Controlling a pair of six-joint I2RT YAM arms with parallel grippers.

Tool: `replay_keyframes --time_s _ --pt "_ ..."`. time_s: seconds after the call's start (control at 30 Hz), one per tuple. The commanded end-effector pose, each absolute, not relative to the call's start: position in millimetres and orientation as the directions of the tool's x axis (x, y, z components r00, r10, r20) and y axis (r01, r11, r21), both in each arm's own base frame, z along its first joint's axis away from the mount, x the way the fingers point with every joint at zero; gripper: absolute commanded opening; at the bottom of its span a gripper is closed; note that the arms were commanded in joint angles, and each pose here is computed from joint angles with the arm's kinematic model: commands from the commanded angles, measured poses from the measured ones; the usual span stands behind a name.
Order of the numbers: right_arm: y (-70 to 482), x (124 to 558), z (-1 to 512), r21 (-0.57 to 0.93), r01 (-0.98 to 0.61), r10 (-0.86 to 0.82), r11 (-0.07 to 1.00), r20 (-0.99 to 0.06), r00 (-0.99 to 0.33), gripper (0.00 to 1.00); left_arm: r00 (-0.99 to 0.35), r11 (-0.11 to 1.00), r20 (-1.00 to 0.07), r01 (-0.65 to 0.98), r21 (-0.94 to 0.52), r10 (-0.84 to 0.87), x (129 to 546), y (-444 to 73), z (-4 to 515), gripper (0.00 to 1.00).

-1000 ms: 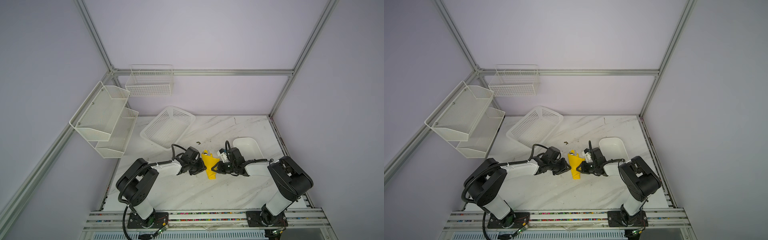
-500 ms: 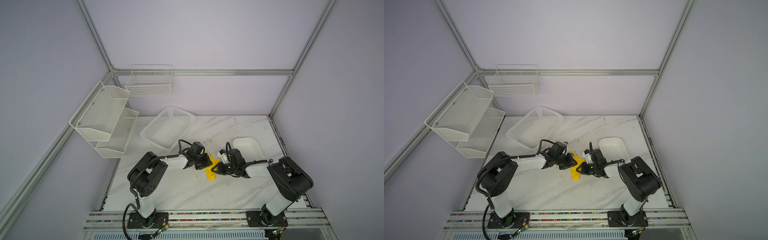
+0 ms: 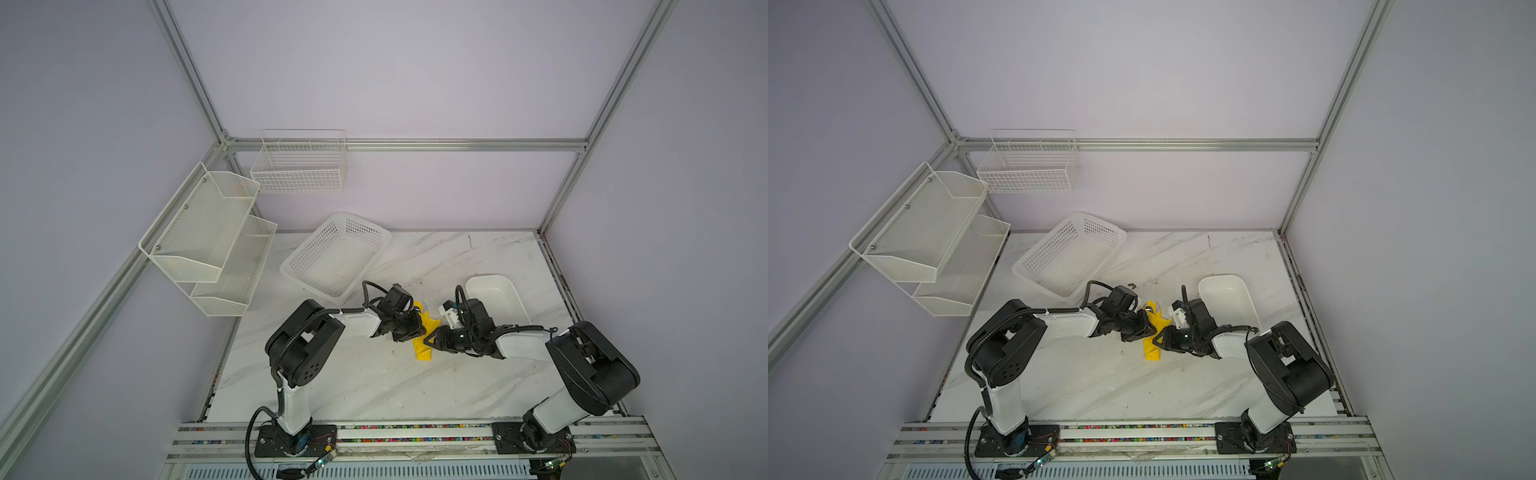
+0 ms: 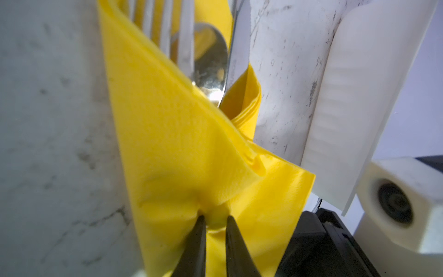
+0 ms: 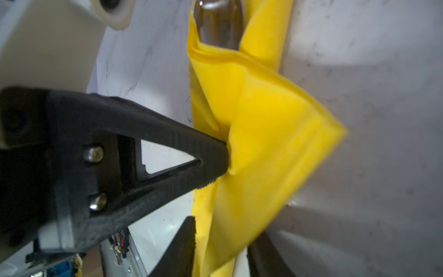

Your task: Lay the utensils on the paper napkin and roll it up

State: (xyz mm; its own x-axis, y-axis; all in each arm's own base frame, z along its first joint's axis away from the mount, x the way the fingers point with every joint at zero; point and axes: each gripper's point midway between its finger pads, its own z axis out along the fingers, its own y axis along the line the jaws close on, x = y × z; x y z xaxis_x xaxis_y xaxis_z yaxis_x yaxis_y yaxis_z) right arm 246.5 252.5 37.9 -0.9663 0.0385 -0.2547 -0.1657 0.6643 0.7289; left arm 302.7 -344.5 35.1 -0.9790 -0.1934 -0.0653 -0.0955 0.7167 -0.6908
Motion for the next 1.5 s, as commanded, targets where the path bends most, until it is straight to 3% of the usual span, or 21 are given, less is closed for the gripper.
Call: replay_keyframes --time_s 0.0,0.13,0.33,0.67,0.83,1.03,1.47 --pt "244.6 231.0 41.1 0.732 -0.108 0.065 0.673 -0.203 -0.977 0.49 -0.98 0.709 -0.1 -0.054 -0.703 -0.174 312.2 -359.1 49.5 0.17" --pt "245.9 220.8 52.3 0.766 -0.083 0.08 0.638 -0.172 -0.982 0.57 -0.98 0.712 -0.104 -0.05 -0.7 -0.171 311.5 -360.7 49.2 0.17" --pt "245.8 218.8 41.1 0.739 -0.039 0.094 0.672 -0.137 -0.986 0.57 -0.981 0.713 -0.101 -0.048 -0.7 -0.166 310.3 -362.6 48.9 0.17" --pt "230.9 202.5 12.5 0.648 -0.001 0.07 0.762 -0.084 -0.994 0.24 -0.98 0.713 -0.105 -0.047 -0.699 -0.167 310.9 -363.1 51.8 0.17" --pt "223.8 198.2 6.4 0.62 0.003 0.067 0.785 -0.081 -0.994 0.18 -0.981 0.712 -0.103 -0.048 -0.7 -0.167 310.7 -363.7 52.0 0.17" --pt "219.8 204.8 8.6 0.583 0.008 0.077 0.813 -0.094 -0.993 0.19 -0.981 0.71 -0.103 -0.047 -0.702 -0.167 310.9 -364.3 53.2 0.17" --pt "236.0 241.8 51.5 0.635 -0.003 0.152 0.773 -0.19 -0.97 0.42 -0.981 0.708 -0.101 -0.048 -0.704 -0.167 310.9 -365.4 53.8 0.17"
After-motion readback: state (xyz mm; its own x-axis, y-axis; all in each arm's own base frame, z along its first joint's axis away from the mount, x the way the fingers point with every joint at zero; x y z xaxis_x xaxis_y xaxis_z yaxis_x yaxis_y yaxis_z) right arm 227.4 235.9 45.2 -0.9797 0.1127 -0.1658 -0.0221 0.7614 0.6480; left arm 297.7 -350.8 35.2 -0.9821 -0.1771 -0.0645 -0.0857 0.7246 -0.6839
